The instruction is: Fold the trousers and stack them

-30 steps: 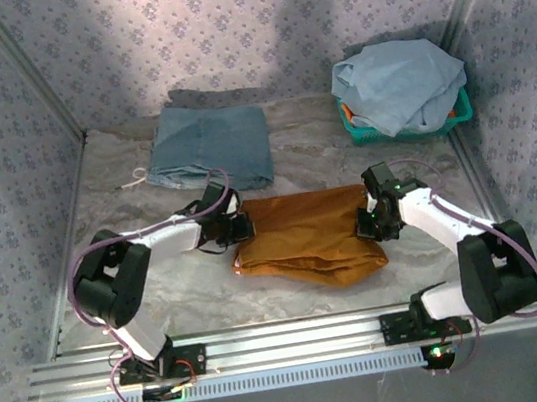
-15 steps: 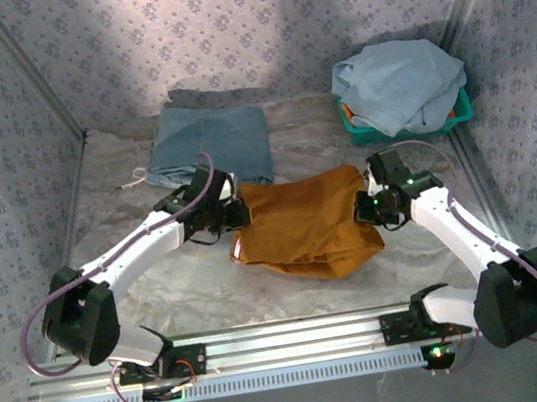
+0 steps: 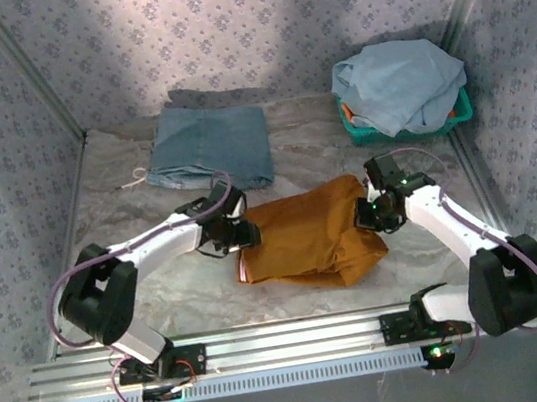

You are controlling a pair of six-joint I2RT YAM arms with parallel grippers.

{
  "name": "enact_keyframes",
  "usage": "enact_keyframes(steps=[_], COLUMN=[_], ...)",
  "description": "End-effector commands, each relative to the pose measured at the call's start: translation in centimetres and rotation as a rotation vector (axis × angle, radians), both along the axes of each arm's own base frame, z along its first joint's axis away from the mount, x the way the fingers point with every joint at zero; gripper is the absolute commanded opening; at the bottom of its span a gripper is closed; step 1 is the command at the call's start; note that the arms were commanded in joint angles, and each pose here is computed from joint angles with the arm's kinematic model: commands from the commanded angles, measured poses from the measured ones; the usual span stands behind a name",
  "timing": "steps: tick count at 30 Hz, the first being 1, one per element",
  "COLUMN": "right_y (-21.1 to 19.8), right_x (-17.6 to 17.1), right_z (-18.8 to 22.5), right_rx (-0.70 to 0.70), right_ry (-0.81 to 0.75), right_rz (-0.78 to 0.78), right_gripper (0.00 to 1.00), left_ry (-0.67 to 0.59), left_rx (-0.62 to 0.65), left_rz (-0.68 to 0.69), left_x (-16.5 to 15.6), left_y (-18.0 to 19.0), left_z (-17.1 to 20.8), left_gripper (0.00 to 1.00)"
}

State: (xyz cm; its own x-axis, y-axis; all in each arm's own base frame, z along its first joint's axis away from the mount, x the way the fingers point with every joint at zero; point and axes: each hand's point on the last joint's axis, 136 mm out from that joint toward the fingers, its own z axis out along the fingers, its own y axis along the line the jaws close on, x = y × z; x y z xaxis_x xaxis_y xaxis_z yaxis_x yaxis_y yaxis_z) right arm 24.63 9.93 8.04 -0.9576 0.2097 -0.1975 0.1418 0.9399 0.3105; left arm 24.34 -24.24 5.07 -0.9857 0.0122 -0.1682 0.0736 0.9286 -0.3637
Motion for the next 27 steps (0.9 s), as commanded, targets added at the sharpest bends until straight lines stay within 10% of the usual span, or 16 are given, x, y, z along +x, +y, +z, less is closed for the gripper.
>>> enact_keyframes(steps=[1,5,13,22,27], right_y=[0.6,0.3,0.4,0.3,0.3], right_x=[-0.4,-0.9,-1.4,-1.9,-2.1], right_z=[-1.2,-2.8,-4.6,-4.8,-4.8], right_rx=[0.021,0.002,0.001,0.010,0.015], right_ry=[0.032,0.071,0.110,0.114,0.118], right_rz=[0.007,-0.005,-0.009,-0.007,-0.005], right_gripper=[0.00,0.00,0.00,0.00,0.00], left_ry=[0.087,0.145,0.291,0.341,0.196], left_rx=[-0.002,0.007,-0.186,0.152,0.301], left_rz=[0.003,-0.005,-0.017,-0.016,0.026], left_x=[-2.3,-3.8,-5.7,-8.5,-6.9], left_y=[-0.4,0.3,-3.3,-0.6,2.9], left_z=[-0.6,-0.5,-2.4,-8.6,-5.4], left_gripper=[0.60,0.77,0.70,0.83,0.88])
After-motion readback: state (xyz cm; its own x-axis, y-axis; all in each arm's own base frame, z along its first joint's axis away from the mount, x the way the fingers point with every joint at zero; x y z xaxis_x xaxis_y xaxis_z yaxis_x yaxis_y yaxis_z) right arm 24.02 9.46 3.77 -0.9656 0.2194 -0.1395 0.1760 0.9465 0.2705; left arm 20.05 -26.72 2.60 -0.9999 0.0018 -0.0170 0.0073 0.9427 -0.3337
